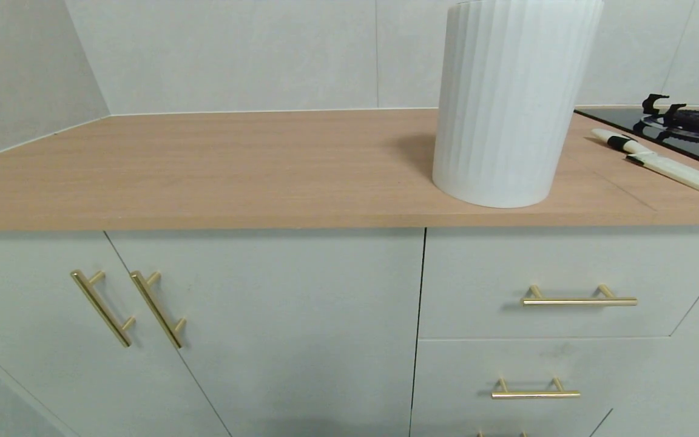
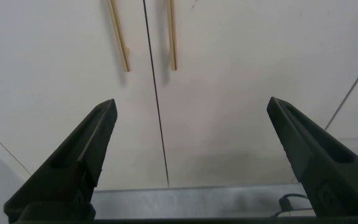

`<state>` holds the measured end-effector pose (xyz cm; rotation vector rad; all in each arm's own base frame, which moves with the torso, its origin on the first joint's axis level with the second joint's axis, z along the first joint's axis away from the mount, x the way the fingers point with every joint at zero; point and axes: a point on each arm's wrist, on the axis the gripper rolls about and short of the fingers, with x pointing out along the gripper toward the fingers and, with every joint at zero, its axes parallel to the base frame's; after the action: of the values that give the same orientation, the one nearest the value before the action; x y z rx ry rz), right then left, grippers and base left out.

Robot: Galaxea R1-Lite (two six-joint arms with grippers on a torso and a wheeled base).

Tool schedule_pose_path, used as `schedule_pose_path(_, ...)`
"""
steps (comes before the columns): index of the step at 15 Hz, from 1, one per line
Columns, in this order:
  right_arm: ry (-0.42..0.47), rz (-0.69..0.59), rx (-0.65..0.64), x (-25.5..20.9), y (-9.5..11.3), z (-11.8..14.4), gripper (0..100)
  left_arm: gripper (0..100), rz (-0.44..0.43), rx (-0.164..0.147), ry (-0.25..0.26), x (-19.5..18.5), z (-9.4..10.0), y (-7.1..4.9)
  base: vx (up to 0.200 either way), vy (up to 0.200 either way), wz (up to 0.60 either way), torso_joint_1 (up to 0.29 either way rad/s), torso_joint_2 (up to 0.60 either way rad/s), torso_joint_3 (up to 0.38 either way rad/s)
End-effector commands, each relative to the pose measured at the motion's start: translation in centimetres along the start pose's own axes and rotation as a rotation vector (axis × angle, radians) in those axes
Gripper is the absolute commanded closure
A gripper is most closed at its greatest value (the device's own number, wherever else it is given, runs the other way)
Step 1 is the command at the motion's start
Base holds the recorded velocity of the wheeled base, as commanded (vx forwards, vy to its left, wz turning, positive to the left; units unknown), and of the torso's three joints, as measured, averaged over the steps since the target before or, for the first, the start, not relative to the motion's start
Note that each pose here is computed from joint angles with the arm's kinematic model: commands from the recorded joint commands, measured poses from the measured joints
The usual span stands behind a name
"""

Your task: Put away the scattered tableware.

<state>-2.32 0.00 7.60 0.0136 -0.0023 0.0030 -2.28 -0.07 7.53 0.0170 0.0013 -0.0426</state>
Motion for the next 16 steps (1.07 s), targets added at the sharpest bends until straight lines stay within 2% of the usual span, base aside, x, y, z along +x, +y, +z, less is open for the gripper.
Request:
schedule_pose_path(1,0.002,0.0,-0.001,0.02,0.0,0.0,0,0,0.0,0.0,0.001,0.01,0.01,0.0,0.0,-0.2,0.0,0.002,0.01,0.007)
schedule_pose_path(9,0.002,0.0,-0.001,0.03,0.0,-0.03,0,0,0.0,0.0,0.001,0.01,0.01,0.0,0.0,-0.2,0.0,0.003,0.0,0.001)
schedule_pose_path(16,0.002,0.0,-0.003,0.03,0.0,-0.03,0,0,0.0,-0.002,0.001,0.01,0.01,0.0,0.0,0.0,0.0,0.0,0.0,0.0)
